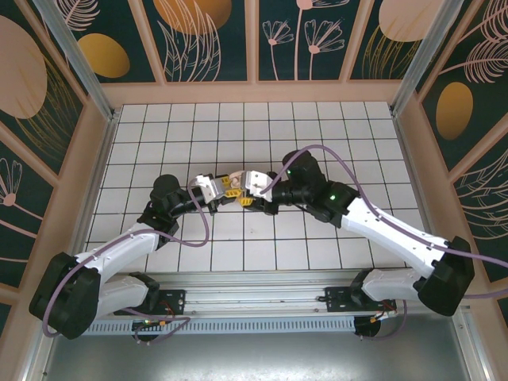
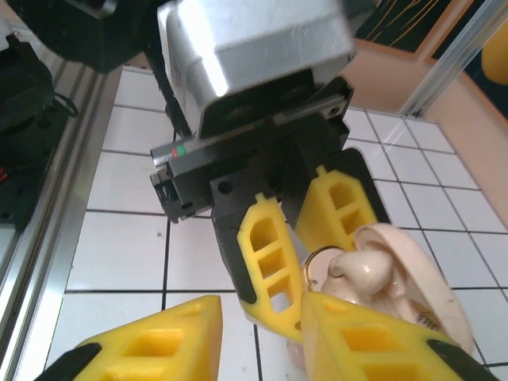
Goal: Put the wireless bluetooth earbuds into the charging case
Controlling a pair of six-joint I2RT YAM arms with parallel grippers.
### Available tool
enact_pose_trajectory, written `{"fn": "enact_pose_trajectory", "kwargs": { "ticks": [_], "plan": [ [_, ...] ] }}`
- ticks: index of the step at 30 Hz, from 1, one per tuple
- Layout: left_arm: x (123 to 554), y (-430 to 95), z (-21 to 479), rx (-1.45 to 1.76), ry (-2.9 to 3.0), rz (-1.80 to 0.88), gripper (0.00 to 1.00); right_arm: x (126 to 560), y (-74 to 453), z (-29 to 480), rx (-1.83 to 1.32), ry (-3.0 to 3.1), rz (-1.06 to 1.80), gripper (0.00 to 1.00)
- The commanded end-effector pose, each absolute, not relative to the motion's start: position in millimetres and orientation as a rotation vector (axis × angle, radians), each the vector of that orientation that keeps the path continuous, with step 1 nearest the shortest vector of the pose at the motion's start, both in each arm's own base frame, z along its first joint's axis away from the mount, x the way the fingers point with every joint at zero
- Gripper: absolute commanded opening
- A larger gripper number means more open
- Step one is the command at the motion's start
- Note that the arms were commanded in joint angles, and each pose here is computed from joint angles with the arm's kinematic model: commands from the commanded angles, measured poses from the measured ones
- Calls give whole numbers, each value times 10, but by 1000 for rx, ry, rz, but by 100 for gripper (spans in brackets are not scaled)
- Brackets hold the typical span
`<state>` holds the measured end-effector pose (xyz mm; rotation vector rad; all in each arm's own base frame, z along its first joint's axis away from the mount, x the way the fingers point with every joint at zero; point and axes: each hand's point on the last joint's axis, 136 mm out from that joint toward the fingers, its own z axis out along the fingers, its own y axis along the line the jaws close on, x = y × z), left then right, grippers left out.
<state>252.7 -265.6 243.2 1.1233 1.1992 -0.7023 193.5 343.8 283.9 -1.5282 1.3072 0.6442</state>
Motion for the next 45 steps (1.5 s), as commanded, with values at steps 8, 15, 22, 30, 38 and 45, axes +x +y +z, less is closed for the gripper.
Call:
{"fn": "enact_pose_trajectory", "kwargs": {
  "ticks": [8,15,22,30,38,45],
  "plan": [
    [2482,-2677,2619,1125,1127,-701,18,2043,3535,3083,-1564,1143,519,38],
    [2481,-2675,2618,1125,1128,-702,18,2080,3613,3061,-1593,1117,512,38],
    [2465,-2677,2644,1128,1117,-704,18,2154,3633,2966,-1617,1141,497,38],
    [2440,-2679,2653,1136,1108,-712,18,2248,3616,2935,-1610,1155,490,38],
    [2416,-2676,2685,1140,1097,-713,18,2315,3559,2794,-1638,1213,489,38],
    [2408,-2672,2720,1139,1088,-709,18,2349,3549,2685,-1677,1254,469,36]
  ]
}}
